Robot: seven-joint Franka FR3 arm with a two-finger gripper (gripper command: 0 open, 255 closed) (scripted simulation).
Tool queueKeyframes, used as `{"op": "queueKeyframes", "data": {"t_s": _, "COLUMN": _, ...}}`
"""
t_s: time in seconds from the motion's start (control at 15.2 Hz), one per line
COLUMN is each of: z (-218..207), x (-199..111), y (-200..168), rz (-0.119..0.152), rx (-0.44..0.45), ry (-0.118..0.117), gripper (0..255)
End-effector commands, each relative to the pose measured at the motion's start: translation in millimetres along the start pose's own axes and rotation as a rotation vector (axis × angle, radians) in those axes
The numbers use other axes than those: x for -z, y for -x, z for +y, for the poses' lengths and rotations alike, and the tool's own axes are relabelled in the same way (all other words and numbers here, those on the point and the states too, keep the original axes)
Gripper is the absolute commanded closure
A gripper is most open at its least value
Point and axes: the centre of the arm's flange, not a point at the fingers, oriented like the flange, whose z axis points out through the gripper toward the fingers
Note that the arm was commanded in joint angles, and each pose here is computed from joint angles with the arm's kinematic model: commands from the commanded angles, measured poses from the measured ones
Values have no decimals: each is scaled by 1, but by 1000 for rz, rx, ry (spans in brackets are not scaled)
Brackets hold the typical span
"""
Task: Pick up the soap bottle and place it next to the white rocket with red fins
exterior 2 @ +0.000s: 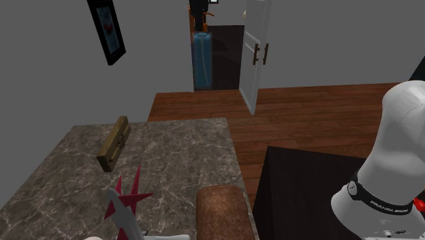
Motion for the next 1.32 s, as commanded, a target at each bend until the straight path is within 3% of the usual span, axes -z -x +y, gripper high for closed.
{"op": "queueKeyframes", "data": {"t_s": 0.0, "z": -26, "x": 1, "y": -1, "rz": 0, "rx": -1, "ry": 1, "gripper": 255}}
{"op": "queueKeyframes", "data": {"t_s": 0.53, "z": -131, "x": 2, "y": -11, "rz": 0, "rx": -1, "ry": 1, "gripper": 255}}
{"op": "queueKeyframes", "data": {"t_s": 1.25, "z": -131, "x": -56, "y": -12, "rz": 0, "rx": -1, "ry": 1, "gripper": 255}}
